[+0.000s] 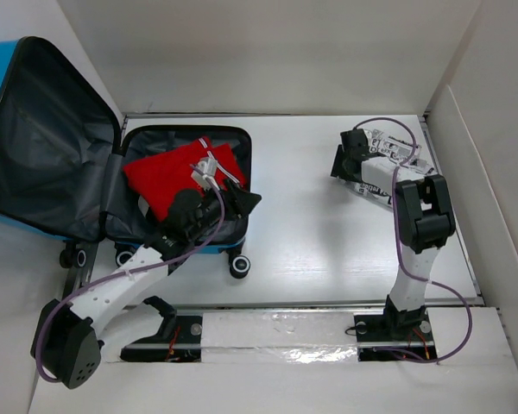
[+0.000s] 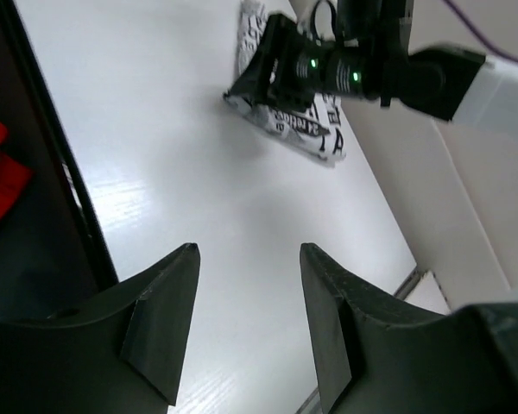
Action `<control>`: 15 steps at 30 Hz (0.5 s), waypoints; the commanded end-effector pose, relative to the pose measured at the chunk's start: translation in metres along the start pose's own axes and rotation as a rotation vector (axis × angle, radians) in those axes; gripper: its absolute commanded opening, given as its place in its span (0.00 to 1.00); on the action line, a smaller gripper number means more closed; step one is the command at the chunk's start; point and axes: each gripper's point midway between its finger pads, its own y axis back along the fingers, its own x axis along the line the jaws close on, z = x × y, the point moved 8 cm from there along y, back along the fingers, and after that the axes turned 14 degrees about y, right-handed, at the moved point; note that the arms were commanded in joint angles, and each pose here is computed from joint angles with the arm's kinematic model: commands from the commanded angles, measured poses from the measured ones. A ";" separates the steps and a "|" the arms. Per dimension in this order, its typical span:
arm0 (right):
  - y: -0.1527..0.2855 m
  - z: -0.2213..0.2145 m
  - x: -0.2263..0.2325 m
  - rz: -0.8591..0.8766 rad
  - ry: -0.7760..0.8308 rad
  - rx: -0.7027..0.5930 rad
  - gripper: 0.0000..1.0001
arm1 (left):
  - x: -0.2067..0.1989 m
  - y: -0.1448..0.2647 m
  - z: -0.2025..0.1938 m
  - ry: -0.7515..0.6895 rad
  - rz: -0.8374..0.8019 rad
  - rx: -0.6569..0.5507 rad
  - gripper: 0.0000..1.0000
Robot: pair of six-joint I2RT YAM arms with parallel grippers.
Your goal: Pack the luggage
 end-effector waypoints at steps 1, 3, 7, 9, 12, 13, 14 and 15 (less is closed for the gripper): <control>0.001 0.013 -0.002 0.006 -0.036 0.013 0.56 | -0.007 -0.004 -0.006 -0.065 -0.043 -0.019 0.47; 0.002 0.013 0.000 -0.013 -0.030 0.017 0.47 | -0.014 -0.005 -0.013 -0.088 -0.057 -0.002 0.47; -0.002 0.008 0.006 -0.005 -0.004 0.055 0.17 | -0.028 -0.012 -0.030 -0.165 -0.006 -0.021 0.47; -0.001 0.010 0.011 0.044 -0.018 0.064 0.06 | -0.038 -0.015 -0.044 -0.198 -0.007 0.002 0.47; 0.005 0.016 0.036 0.199 -0.040 0.020 0.06 | -0.038 -0.019 -0.051 -0.187 -0.023 0.019 0.49; 0.011 0.015 0.056 0.290 -0.053 0.023 0.05 | -0.033 -0.022 -0.055 -0.186 -0.007 0.031 0.50; 0.015 0.021 0.067 0.334 -0.060 0.000 0.06 | -0.031 -0.022 -0.056 -0.185 -0.003 0.033 0.50; 0.015 0.024 0.081 0.388 -0.084 -0.008 0.08 | -0.029 -0.023 -0.058 -0.187 0.008 0.039 0.50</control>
